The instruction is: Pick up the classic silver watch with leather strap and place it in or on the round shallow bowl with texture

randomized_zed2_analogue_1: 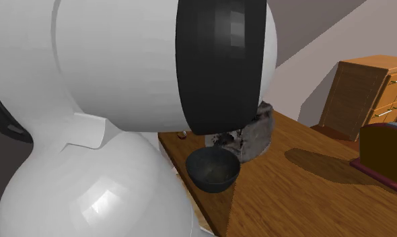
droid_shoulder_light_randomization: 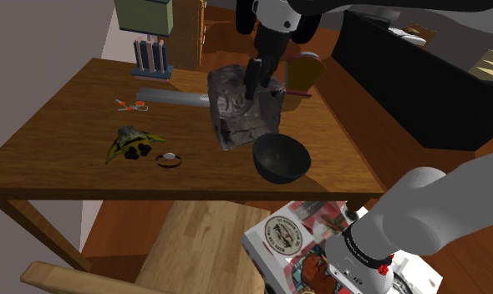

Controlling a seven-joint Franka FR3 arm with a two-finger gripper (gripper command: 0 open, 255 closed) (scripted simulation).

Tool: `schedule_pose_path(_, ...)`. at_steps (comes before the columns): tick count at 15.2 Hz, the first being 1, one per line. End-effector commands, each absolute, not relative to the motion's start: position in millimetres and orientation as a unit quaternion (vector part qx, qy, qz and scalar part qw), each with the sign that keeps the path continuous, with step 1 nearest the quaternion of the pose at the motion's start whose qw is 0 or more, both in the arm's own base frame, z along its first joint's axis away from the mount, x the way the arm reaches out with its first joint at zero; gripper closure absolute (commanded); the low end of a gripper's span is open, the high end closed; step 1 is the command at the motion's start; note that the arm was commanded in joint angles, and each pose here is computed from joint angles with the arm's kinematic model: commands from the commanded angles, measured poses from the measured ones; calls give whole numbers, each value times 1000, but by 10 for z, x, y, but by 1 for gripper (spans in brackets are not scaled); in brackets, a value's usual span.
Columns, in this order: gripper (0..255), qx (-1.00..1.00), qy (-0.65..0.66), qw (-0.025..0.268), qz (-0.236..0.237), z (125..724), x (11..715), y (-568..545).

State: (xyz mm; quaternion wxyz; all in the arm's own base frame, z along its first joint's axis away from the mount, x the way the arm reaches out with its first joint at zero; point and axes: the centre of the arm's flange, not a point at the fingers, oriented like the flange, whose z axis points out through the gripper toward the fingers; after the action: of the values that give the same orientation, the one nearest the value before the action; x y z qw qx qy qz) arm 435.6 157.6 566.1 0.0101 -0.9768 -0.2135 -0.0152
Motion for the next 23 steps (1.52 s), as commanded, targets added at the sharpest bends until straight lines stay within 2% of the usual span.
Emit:
schedule_pose_path(1, 0, -972, -235, 29, -14, 4987, 4839, 1926)
schedule_pose_path(2, 0, -969, -246, 29, -10, 4912, 4899, 2028)
schedule_pose_path(3, 0, -969, -237, 15, -66, 5789, 4392, 1866)
schedule_pose_path(4, 0, -969, -237, 15, -66, 5789, 4392, 1866)
schedule_pose_path(18, 0, -937, -349, 25, 18, 4428, 5210, 3007)
schedule_pose_path(19, 0, -933, -346, 33, -95, 5272, 5133, 3049)
schedule_pose_path(23, 0, -915, -392, 29, -90, 4905, 5132, 3192)
